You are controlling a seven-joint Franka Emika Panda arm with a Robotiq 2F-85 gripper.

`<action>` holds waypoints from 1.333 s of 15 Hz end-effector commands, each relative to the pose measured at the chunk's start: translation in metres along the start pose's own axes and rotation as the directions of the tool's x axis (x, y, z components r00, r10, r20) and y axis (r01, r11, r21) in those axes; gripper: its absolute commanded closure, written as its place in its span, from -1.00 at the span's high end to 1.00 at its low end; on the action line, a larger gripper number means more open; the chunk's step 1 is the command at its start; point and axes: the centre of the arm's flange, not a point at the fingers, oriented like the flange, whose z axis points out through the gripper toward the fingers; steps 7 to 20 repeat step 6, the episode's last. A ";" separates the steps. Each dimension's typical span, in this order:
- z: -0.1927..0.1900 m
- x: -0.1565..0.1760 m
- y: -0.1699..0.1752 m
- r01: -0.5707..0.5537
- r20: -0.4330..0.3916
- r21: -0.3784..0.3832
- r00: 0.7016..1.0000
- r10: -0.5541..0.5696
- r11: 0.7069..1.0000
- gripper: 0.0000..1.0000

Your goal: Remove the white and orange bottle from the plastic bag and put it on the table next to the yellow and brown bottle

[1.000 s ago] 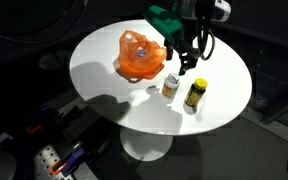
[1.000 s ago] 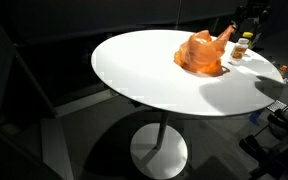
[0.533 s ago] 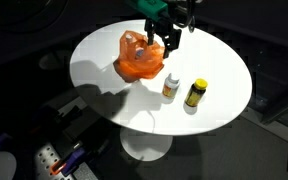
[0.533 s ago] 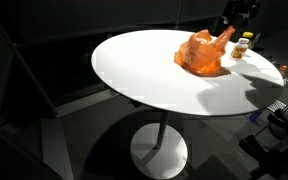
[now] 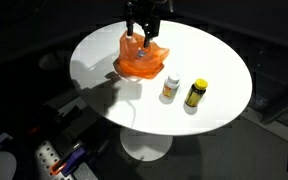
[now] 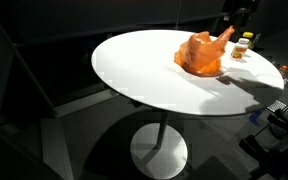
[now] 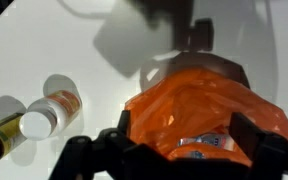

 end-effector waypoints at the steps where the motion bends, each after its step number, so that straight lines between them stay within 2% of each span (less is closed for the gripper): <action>1: -0.020 -0.031 -0.006 -0.019 -0.038 -0.003 0.999 0.019 1.000 1.00; 3: -0.023 -0.034 -0.004 -0.020 -0.049 0.009 0.999 0.020 1.000 1.00; 4: -0.017 -0.019 -0.004 -0.002 -0.025 0.004 1.000 0.002 1.000 1.00; 20: -0.021 -0.024 -0.004 -0.002 -0.031 0.005 1.000 0.002 1.000 1.00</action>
